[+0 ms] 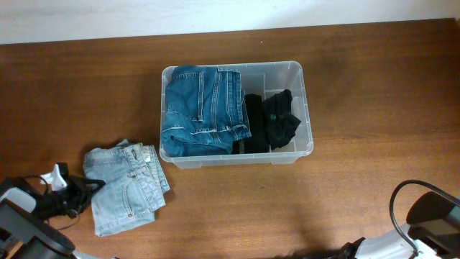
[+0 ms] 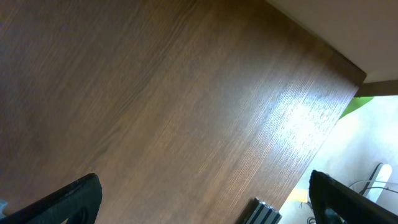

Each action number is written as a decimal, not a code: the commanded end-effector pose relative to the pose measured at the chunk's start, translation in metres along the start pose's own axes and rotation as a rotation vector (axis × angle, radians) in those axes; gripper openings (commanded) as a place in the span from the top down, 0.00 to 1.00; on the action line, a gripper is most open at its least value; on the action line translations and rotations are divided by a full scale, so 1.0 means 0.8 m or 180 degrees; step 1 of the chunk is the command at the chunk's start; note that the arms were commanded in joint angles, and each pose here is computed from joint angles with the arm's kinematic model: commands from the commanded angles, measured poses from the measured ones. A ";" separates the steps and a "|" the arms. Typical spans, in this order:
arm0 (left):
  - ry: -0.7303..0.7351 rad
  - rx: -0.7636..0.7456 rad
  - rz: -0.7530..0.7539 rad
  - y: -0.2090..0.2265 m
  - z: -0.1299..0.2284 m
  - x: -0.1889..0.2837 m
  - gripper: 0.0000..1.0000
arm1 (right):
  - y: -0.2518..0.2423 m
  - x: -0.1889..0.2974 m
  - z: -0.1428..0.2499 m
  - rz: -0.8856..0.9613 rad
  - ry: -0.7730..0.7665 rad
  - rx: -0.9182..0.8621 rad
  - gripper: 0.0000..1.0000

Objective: Pack container
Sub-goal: 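Lift the light-blue jeans and carry them up and right over the box, then lower the light-blue jeans into the box's right side over the black garments, then press the light-blue jeans down into the box with the left gripper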

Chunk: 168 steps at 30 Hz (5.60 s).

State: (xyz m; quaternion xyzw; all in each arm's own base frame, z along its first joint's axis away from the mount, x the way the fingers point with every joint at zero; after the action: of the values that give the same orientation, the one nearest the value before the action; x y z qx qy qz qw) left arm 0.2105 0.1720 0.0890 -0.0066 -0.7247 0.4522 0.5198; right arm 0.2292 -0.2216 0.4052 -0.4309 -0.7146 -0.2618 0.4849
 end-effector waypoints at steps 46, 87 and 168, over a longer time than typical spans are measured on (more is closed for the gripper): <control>-0.0761 -0.1985 0.2138 -0.671 0.051 -0.006 0.99 | -0.004 0.007 0.004 0.0042 -0.0039 -0.0009 0.02; 0.1194 -0.0882 0.0699 -0.612 0.177 -0.178 0.99 | -0.004 0.007 0.004 0.0042 -0.0039 -0.0009 0.02; 0.0462 -0.5113 -0.0346 -0.611 0.130 -0.217 0.86 | -0.004 0.007 0.004 0.0042 -0.0039 -0.0010 0.02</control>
State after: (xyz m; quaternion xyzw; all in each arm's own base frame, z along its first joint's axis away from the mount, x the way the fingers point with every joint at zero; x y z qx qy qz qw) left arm 0.4260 -0.2868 0.2432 -0.3913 -0.7654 -0.2367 0.4528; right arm 0.2293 -0.2216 0.4051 -0.4307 -0.7146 -0.2616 0.4852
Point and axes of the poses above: each gripper's point midway between its finger pads, its own x axis back along the fingers, its own y axis along the line the jaws close on, z = x × y, the point moved 10 cm from there along x, back along the fingers, and after that the axes turned 3 degrees about -x, right-handed, at the moved point
